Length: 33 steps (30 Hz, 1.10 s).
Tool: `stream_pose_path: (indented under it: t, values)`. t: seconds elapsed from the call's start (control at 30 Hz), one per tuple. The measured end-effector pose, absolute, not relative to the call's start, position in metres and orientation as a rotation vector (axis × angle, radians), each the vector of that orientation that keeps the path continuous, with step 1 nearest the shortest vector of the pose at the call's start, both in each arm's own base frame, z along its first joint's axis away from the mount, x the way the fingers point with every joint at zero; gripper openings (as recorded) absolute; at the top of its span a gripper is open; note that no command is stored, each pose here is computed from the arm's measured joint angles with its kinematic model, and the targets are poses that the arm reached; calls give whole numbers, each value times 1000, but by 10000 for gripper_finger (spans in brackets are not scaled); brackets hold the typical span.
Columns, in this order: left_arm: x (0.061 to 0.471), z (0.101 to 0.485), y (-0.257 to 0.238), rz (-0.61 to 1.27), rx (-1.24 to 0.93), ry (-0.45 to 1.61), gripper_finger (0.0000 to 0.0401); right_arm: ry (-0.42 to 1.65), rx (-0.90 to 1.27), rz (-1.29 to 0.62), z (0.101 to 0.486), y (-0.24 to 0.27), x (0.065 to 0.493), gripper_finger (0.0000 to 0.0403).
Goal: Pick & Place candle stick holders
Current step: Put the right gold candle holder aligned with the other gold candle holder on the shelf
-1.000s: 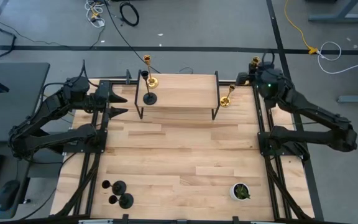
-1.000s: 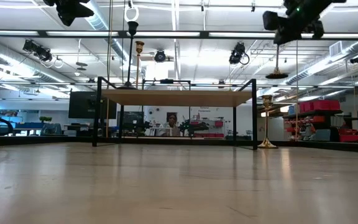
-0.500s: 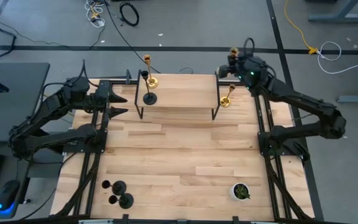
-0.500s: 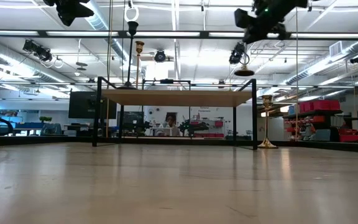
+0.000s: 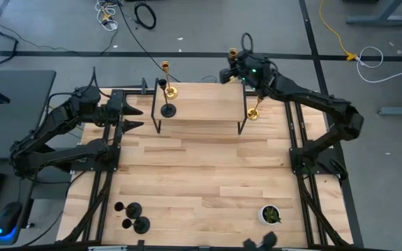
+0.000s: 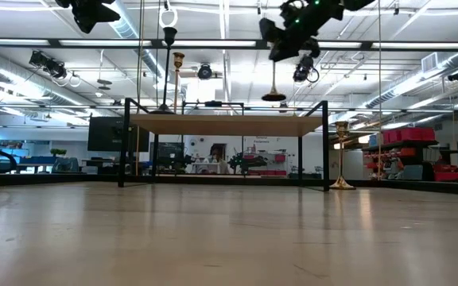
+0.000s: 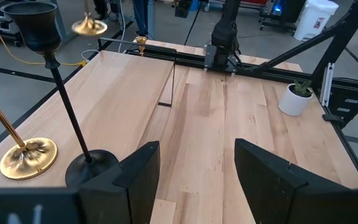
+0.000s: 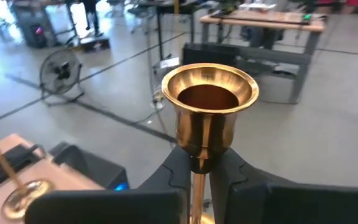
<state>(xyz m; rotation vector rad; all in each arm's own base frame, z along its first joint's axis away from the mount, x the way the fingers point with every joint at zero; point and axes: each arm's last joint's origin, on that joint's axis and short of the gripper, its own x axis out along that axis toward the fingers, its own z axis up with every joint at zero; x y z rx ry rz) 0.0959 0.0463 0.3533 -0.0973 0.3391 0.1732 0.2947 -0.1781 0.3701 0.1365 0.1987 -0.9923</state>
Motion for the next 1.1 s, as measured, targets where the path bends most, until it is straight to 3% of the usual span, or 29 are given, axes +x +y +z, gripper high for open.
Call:
stream_pose_path:
  t: [0.3,1.1]
  values:
    - [96,353,46,173,-97,339,208,207,151,-872,358,-179,324,17]
    - [96,353,46,171,-87,339,208,193,186,-761,323,-184,361,17]
